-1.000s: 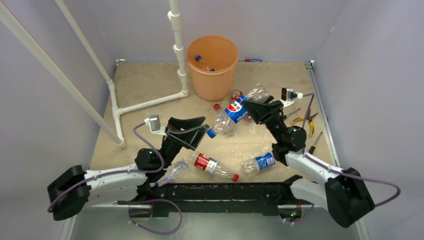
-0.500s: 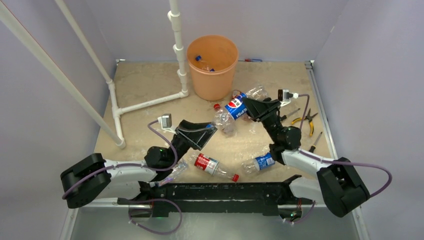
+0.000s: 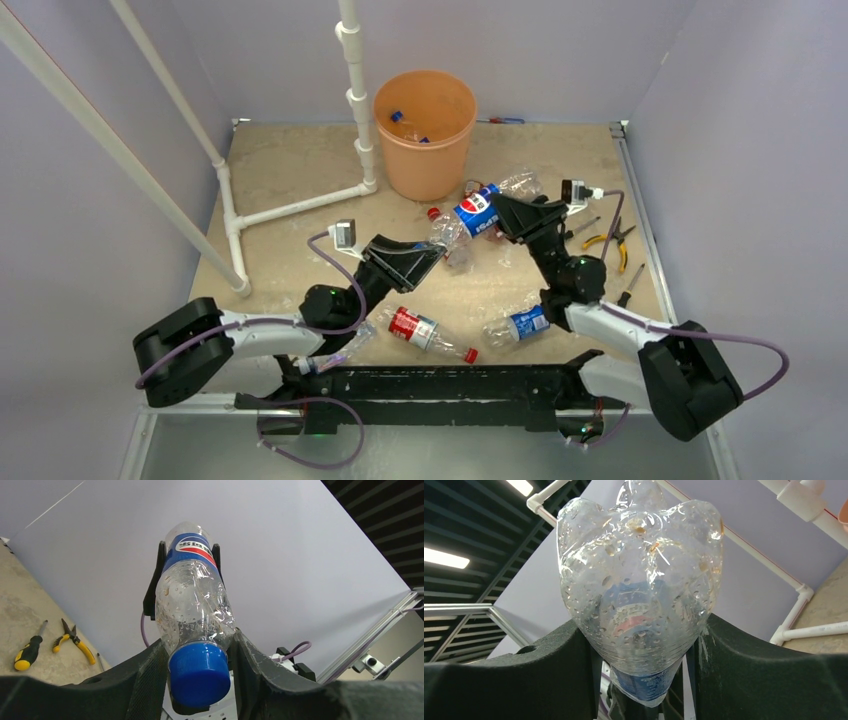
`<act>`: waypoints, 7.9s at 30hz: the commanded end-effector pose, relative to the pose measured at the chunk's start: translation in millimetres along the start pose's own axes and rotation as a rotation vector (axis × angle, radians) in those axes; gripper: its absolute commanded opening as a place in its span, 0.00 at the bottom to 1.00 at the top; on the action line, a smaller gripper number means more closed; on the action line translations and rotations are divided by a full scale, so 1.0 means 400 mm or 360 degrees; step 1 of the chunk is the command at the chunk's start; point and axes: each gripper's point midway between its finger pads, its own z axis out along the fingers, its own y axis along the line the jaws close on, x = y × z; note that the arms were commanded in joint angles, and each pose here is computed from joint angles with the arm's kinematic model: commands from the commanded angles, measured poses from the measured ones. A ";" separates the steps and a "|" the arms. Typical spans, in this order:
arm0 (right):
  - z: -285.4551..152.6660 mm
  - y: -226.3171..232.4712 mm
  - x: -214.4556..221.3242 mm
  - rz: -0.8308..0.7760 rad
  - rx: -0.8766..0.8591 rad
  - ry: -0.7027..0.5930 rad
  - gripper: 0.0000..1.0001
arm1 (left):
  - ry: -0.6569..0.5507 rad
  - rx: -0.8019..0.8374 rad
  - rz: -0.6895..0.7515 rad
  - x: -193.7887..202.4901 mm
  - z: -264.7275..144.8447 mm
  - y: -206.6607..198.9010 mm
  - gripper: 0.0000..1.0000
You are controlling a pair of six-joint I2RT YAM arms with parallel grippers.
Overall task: Put the plastic bottles in the bin
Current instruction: Pick up the plastic bottle at the center of the board.
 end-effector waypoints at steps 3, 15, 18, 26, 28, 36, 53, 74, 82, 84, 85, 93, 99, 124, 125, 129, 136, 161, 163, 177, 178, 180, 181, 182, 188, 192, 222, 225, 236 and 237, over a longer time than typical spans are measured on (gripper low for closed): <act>-0.062 0.248 -0.023 -0.0207 -0.0602 -0.0077 0.37 | -0.0445 0.0323 0.0012 -0.171 0.012 -0.159 0.28; -0.095 0.199 0.022 -0.0290 -0.0432 0.0076 0.37 | -0.0564 0.0228 0.0109 -0.217 -0.004 -0.147 0.23; -0.100 0.201 0.024 -0.0319 -0.0418 0.0085 0.36 | -0.0576 0.0204 0.0145 -0.227 -0.004 -0.150 0.24; -0.100 0.212 0.013 -0.0356 -0.0412 0.0051 0.36 | -0.0541 0.0207 0.0145 -0.216 0.013 -0.154 0.30; -0.102 0.215 0.006 -0.0364 -0.0414 0.0026 0.35 | -0.0528 0.0222 0.0122 -0.208 0.021 -0.153 0.34; -0.109 0.223 0.000 -0.0394 -0.0391 0.0010 0.35 | -0.0504 0.0309 0.0044 -0.173 0.052 -0.145 0.44; -0.115 0.217 -0.023 -0.0317 -0.0375 -0.0083 0.34 | -0.0472 0.0412 0.0040 -0.170 0.059 -0.191 0.68; -0.107 0.241 -0.042 -0.0276 -0.0455 -0.0149 0.33 | -0.0532 0.0539 0.0014 -0.195 0.111 -0.259 0.55; -0.102 0.228 -0.047 -0.0256 -0.0447 -0.0173 0.33 | -0.0488 0.0529 -0.0041 -0.169 0.132 -0.241 0.56; -0.102 0.230 -0.045 -0.0248 -0.0462 -0.0168 0.33 | -0.0492 0.0517 -0.0040 -0.168 0.136 -0.235 0.40; -0.103 0.231 -0.044 -0.0249 -0.0470 -0.0166 0.33 | -0.0498 0.0514 -0.0035 -0.170 0.136 -0.234 0.31; -0.105 0.230 -0.043 -0.0300 -0.0435 -0.0158 0.41 | -0.0554 0.0487 0.0015 -0.192 0.123 -0.235 0.00; -0.099 0.201 -0.020 -0.0303 -0.0327 -0.0059 0.80 | -0.0512 0.0435 0.0134 -0.194 0.123 -0.243 0.00; -0.026 0.272 0.060 -0.0983 -0.0017 0.0701 0.99 | 0.0336 0.0261 0.1068 -0.149 0.062 -0.321 0.00; -0.029 0.276 0.064 -0.0969 -0.0037 0.0703 0.99 | 0.0318 0.0254 0.1062 -0.153 0.063 -0.319 0.00; -0.026 0.279 0.051 -0.1056 -0.0005 0.0703 0.99 | 0.0299 0.0193 0.1090 -0.166 0.072 -0.308 0.00; -0.013 0.279 -0.072 -0.1489 0.0285 0.0495 0.99 | 0.0261 -0.0299 0.1254 -0.245 0.120 -0.215 0.00; -0.101 0.208 -0.099 -0.1538 0.0432 0.0356 0.98 | 0.0797 -0.1055 0.1800 -0.213 0.384 -0.029 0.00; -0.098 0.210 -0.082 -0.1556 0.0381 0.0402 0.98 | 0.0896 -0.0985 0.1715 -0.202 0.357 -0.069 0.00; -0.050 0.243 0.056 -0.1668 0.0060 0.0868 0.99 | 0.1240 -0.0757 0.1304 -0.156 0.213 -0.222 0.00; -0.042 0.243 0.053 -0.1688 0.0071 0.0869 0.99 | 0.1250 -0.0731 0.1279 -0.145 0.209 -0.222 0.00; -0.023 0.249 0.057 -0.1724 0.0072 0.0897 0.99 | 0.1250 -0.0685 0.1242 -0.127 0.208 -0.220 0.00; -0.015 0.241 0.066 -0.1733 0.0078 0.0931 0.99 | 0.1262 -0.0672 0.1228 -0.118 0.205 -0.217 0.00; -0.006 0.225 0.080 -0.1738 0.0090 0.0979 0.99 | 0.1279 -0.0661 0.1214 -0.107 0.204 -0.212 0.00; 0.034 0.186 0.138 -0.1816 0.0076 0.1099 0.99 | 0.1316 -0.0585 0.1176 -0.078 0.215 -0.215 0.00; 0.048 0.149 0.182 -0.1859 0.0124 0.1175 0.98 | 0.1310 -0.0565 0.1181 -0.078 0.224 -0.220 0.00; 0.078 0.213 0.204 -0.1630 0.0019 0.0848 0.40 | 0.0471 -0.0378 0.1087 -0.247 0.277 -0.353 0.90; 0.093 0.230 0.195 -0.1571 0.0016 0.0770 0.40 | 0.0130 -0.0296 0.1052 -0.349 0.239 -0.424 0.93; 0.209 0.296 0.071 -0.1256 0.0099 0.0267 0.40 | -0.0287 -0.0184 0.1299 -0.436 0.037 -0.384 0.98; 0.217 0.304 0.054 -0.1212 0.0067 0.0227 0.40 | -0.0246 -0.0166 0.1346 -0.414 0.033 -0.364 0.99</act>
